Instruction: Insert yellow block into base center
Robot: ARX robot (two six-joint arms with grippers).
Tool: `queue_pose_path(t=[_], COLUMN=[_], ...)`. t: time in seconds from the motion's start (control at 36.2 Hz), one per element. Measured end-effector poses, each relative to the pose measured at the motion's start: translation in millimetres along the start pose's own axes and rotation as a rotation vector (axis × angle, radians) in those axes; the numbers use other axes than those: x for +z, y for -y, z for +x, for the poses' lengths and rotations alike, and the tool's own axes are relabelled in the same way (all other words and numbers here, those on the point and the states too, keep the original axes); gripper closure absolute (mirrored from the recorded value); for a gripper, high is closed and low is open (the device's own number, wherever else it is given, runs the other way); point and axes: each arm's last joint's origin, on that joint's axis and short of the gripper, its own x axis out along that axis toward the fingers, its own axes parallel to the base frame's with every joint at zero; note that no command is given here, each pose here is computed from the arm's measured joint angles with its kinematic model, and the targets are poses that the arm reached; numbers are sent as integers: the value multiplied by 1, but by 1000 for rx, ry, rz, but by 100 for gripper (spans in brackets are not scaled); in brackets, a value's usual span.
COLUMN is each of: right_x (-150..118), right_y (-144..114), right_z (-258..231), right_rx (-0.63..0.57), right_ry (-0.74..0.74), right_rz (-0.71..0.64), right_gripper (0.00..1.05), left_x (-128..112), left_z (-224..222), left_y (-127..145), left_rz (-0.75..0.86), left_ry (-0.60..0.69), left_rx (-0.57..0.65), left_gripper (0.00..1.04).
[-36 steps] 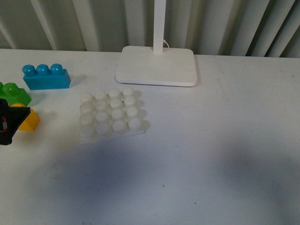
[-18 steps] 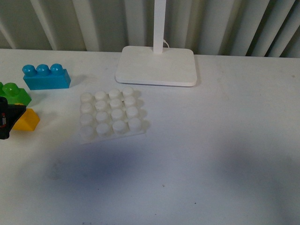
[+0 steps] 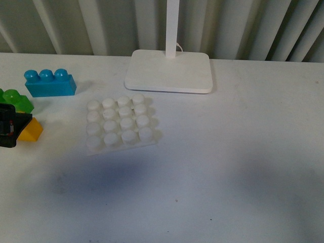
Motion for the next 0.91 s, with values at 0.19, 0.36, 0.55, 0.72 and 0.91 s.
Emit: queue_pose_path(t=[0.19, 0.36, 0.55, 0.72, 0.91], right_x=[0, 0, 0, 0, 0], right_y=[0, 0, 0, 0, 0], right_z=[0, 0, 0, 0, 0], right_rx=[0, 0, 0, 0, 0], right_ry=[0, 0, 0, 0, 0], right_rz=[0, 0, 0, 0, 0], right_gripper=[9, 9, 9, 9, 9], left_x=[-1, -3, -3, -5, -6], left_z=[3, 7, 11, 16, 19], left_y=[-3, -5, -6, -7, -6], left_rz=[10, 14, 12, 11, 13], left_ry=[-8, -19, -30, -45, -48], left_rx=[8, 17, 28, 39, 40], left_gripper=[6, 6, 6, 6, 6])
